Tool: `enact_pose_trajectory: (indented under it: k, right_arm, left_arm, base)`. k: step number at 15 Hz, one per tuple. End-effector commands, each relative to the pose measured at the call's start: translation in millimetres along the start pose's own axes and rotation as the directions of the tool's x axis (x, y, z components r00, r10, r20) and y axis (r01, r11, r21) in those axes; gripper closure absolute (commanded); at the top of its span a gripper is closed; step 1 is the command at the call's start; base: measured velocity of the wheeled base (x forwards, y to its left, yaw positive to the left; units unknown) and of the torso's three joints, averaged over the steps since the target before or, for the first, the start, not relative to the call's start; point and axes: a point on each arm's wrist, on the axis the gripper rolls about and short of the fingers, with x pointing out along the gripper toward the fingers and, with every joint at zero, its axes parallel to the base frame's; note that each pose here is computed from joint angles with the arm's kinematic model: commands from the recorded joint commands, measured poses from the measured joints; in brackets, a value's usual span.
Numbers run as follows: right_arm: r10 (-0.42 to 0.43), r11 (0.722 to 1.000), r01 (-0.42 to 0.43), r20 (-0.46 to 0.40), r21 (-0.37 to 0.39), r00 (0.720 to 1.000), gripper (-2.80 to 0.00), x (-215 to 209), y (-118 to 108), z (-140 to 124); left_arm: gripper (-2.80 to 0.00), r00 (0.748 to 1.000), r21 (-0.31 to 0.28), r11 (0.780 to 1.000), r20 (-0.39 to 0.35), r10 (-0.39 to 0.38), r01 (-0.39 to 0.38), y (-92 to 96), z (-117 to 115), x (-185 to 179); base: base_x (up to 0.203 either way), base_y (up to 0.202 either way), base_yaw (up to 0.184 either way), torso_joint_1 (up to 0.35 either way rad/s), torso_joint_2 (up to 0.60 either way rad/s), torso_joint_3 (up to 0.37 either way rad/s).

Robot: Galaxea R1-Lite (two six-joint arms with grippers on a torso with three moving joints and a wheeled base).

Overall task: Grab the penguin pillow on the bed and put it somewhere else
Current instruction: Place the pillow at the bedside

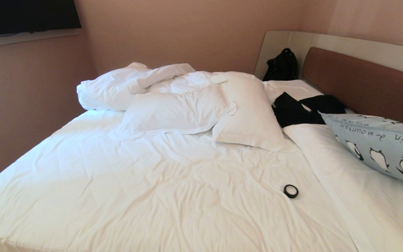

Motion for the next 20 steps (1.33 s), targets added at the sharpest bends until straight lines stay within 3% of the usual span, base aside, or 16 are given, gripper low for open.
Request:
enact_pose_trajectory:
  k: [1,5,9,12,14,15,17,18,20]
  right_arm:
    - [0.001,0.998,-0.002,0.012,0.059,1.0,0.0,-6,0,5]
    - [0.008,1.0,-0.008,-0.026,0.007,1.0,0.0,-12,2,-6]
    - [0.093,0.992,-0.101,-0.091,-0.081,0.991,0.0,-20,1,-19]
    - [0.161,0.949,-0.2,-0.17,-0.245,0.972,0.0,-27,-2,-44]
    - [0.189,0.877,-0.265,-0.221,-0.4,0.957,0.0,-26,-7,-64]
    - [0.196,0.852,-0.283,-0.233,-0.441,0.953,0.0,-25,-8,-73]
    - [0.209,0.842,-0.284,-0.208,-0.458,0.956,0.0,-24,-9,-76]
    - [0.221,0.841,-0.293,-0.205,-0.455,0.953,-2.8,-26,-9,-74]
    - [0.265,0.83,-0.33,-0.203,-0.45,0.943,-2.8,-40,-9,-72]
  left_arm:
    - [0.0,1.0,-0.001,1.0,-0.001,0.0,0.0,0.0,0,0]
    - [0.0,1.0,0.0,1.0,-0.001,0.002,-0.002,0.0,0,0]
    - [0.0,1.0,0.0,1.0,-0.001,0.0,0.0,0.0,0,0]
    - [0.0,1.0,0.0,1.0,-0.001,0.0,0.0,0.0,0,0]
    - [0.0,1.0,-0.001,1.0,-0.001,0.0,0.0,0.0,0,0]
    - [0.0,1.0,0.0,1.0,-0.001,0.0,0.0,0.0,0,0]
    - [0.0,1.0,0.0,1.0,-0.001,0.0,0.0,0.0,0,0]
    - [0.0,1.0,0.0,1.0,-0.001,0.0,0.0,0.0,0,0]
    - [0.0,1.0,-0.001,1.0,-0.001,0.0,0.0,0.0,0,0]
  base:
    - [0.0,0.0,0.0,0.0,0.0,0.0]
    - [0.0,0.0,0.0,0.0,0.0,0.0]
    - [0.0,0.0,0.0,0.0,0.0,0.0]
    - [0.0,0.0,0.0,0.0,0.0,0.0]
    - [0.0,0.0,0.0,0.0,0.0,0.0]
    - [0.0,0.0,0.0,0.0,0.0,0.0]
    - [0.0,0.0,0.0,0.0,0.0,0.0]
    - [0.0,0.0,0.0,0.0,0.0,0.0]
    - [0.0,0.0,0.0,0.0,0.0,0.0]
